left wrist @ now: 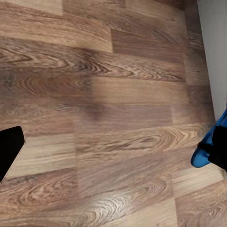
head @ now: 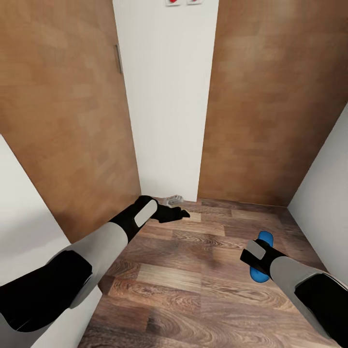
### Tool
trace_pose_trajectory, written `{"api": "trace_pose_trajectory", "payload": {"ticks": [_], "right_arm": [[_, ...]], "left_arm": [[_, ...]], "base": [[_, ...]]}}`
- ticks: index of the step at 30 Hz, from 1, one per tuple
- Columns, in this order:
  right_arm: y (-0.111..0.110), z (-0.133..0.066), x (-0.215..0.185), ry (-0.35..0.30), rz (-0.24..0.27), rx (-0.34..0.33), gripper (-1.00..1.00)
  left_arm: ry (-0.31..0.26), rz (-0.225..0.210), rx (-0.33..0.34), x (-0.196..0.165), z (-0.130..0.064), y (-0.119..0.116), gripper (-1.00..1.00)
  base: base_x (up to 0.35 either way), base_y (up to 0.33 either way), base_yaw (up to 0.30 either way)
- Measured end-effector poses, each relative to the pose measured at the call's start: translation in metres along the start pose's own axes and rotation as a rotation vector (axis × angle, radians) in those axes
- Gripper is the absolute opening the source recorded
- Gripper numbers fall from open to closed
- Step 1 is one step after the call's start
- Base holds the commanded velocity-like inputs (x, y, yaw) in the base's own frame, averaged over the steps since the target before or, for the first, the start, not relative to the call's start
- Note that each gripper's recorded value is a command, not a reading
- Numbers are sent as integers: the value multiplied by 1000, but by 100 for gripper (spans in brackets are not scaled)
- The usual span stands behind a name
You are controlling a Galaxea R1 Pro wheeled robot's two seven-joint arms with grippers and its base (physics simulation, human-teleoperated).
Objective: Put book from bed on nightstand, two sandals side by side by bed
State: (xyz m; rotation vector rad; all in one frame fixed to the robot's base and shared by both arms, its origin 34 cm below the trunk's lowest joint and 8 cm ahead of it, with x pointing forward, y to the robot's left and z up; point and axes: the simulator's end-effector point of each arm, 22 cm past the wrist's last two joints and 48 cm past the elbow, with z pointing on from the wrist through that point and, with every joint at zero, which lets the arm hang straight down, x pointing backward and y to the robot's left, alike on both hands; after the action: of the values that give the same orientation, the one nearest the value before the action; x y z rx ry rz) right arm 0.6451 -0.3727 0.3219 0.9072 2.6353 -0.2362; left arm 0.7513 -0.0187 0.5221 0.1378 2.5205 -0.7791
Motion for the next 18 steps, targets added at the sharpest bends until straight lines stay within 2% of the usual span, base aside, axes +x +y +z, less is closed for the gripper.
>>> {"api": "trace_pose_trajectory", "payload": {"ticks": [6,10,18], "right_arm": [[-4,-12,-14,-47,-55,13,-100],[-7,-19,-23,-68,-100,30,-100],[-6,-34,-35,-72,-106,30,-100]], "left_arm": [[-56,-9,-22,-10,-8,5,100],[-51,-25,-39,-12,-11,12,100],[-18,-56,-71,-9,-16,23,100]], "base": [[0,0,0],[0,0,0],[0,0,0]]}}
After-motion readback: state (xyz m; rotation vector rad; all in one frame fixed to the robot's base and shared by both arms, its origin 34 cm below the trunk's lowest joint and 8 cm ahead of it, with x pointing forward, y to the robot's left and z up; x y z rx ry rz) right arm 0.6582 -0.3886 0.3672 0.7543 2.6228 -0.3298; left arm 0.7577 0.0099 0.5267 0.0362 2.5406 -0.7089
